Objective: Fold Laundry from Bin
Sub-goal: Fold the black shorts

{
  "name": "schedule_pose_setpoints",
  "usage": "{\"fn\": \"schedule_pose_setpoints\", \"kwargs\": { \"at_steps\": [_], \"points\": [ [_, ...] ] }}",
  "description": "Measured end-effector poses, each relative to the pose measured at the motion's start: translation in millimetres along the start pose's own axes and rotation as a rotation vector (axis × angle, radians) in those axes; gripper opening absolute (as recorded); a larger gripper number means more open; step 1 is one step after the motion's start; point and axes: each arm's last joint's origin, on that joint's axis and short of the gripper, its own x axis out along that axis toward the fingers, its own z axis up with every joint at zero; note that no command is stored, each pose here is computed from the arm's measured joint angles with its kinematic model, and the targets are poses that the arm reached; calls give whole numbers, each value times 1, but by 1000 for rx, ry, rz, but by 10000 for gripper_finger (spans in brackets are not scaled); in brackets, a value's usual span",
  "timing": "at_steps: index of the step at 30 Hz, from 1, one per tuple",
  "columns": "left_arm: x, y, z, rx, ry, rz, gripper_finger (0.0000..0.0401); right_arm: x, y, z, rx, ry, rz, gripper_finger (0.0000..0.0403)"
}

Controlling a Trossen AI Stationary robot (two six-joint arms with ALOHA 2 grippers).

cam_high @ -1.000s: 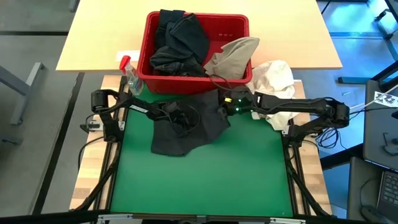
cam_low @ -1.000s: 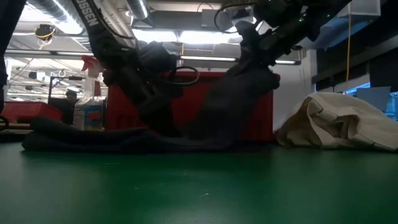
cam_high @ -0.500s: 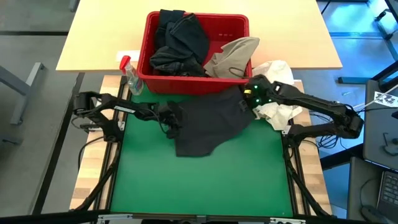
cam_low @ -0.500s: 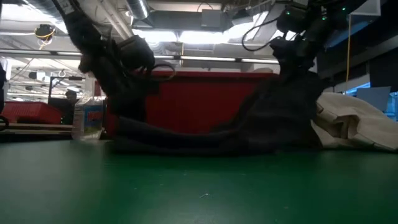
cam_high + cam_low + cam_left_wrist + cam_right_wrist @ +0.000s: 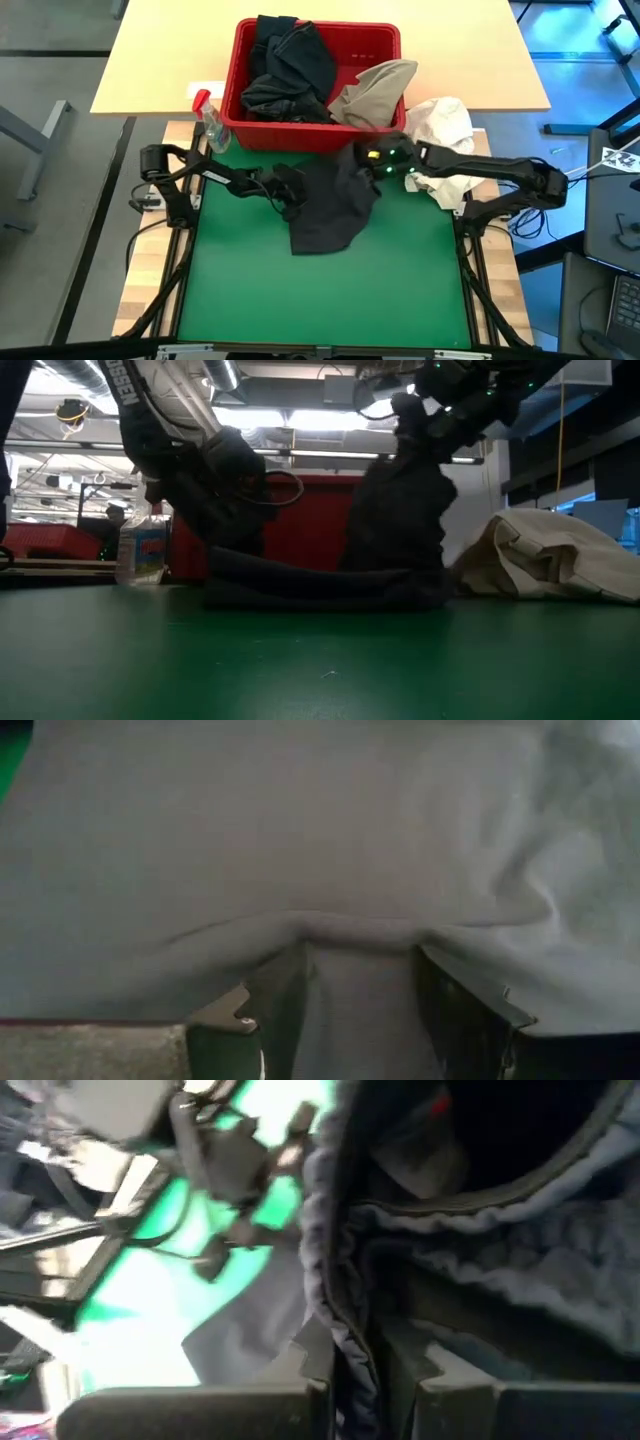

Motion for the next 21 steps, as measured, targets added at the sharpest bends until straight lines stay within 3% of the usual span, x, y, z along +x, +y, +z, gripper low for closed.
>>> {"fn": "schedule_pose_setpoints", "kwargs": {
  "at_steps": [9,16,21],
  "points": [
    [1,-3,2,4,-37,-13,180,45,32,-29,27,61,130,37],
    [1,-3,2,7,-36,-13,180,75,44,-46,61,50,172,37],
    [-5,-3,3,5,-28,-21,180,80,40,-46,86,32,137,37]
  ]
}}
